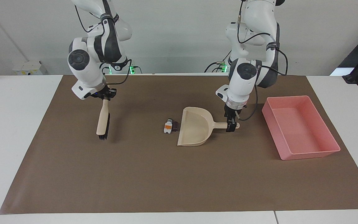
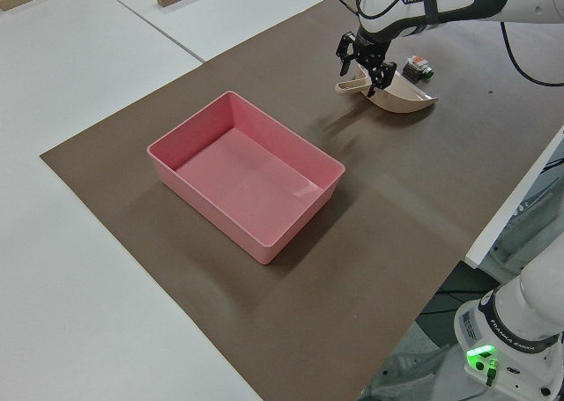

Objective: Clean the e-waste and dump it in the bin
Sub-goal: 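Sweep the component into the dustpan while the left gripper holds it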

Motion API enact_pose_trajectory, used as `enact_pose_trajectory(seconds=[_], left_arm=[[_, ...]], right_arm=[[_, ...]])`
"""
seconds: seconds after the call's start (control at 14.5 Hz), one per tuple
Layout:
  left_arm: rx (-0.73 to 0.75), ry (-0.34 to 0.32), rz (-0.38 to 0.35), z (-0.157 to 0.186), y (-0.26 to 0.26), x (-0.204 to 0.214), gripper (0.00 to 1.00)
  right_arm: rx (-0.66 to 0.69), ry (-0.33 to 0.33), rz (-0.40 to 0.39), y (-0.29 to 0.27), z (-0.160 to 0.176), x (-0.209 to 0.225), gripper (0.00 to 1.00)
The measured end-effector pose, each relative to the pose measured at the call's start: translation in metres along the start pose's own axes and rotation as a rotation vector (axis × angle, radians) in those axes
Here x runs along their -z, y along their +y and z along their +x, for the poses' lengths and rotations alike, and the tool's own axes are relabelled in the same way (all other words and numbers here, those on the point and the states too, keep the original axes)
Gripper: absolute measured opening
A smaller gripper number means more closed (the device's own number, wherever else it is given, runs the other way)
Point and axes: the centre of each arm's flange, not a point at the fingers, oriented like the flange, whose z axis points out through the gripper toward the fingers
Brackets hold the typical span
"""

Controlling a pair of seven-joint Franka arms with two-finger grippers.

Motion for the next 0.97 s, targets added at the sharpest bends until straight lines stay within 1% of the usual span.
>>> enact_pose_trajectory(seconds=[0.21, 0.35, 0.55, 0.62, 0.69, 0.9, 0.97], left_arm=[[-0.015, 0.001, 0.002, 0.008, 0.005, -0.013, 0.94], [-0.028, 0.0, -0.002, 0.015, 0.008, -0.014, 0.93], [-0.054, 0.002, -0.002, 0.029, 0.012, -0.014, 0.89], [-0.057, 0.002, -0.002, 0.031, 0.013, -0.014, 0.87], [-0.057, 0.001, -0.003, 0.031, 0.013, -0.015, 0.86], [-0.056, 0.0, -0.006, 0.029, 0.015, -0.018, 0.84], [-0.055, 0.0, -0.005, 0.029, 0.015, -0.018, 0.81]], right_arm=[[-0.055, 0.001, -0.055, -0.078, -0.017, -0.007, 0.26], [-0.071, -0.002, -0.088, -0.116, -0.028, -0.016, 0.26], [-0.08, -0.015, -0.122, -0.145, -0.035, -0.031, 0.26], [-0.081, -0.018, -0.132, -0.154, -0.036, -0.035, 0.26], [-0.078, -0.019, -0.139, -0.162, -0.036, -0.038, 0.26], [-0.064, -0.018, -0.131, -0.179, -0.037, -0.037, 0.26], [-0.062, -0.017, -0.125, -0.182, -0.038, -0.036, 0.26]])
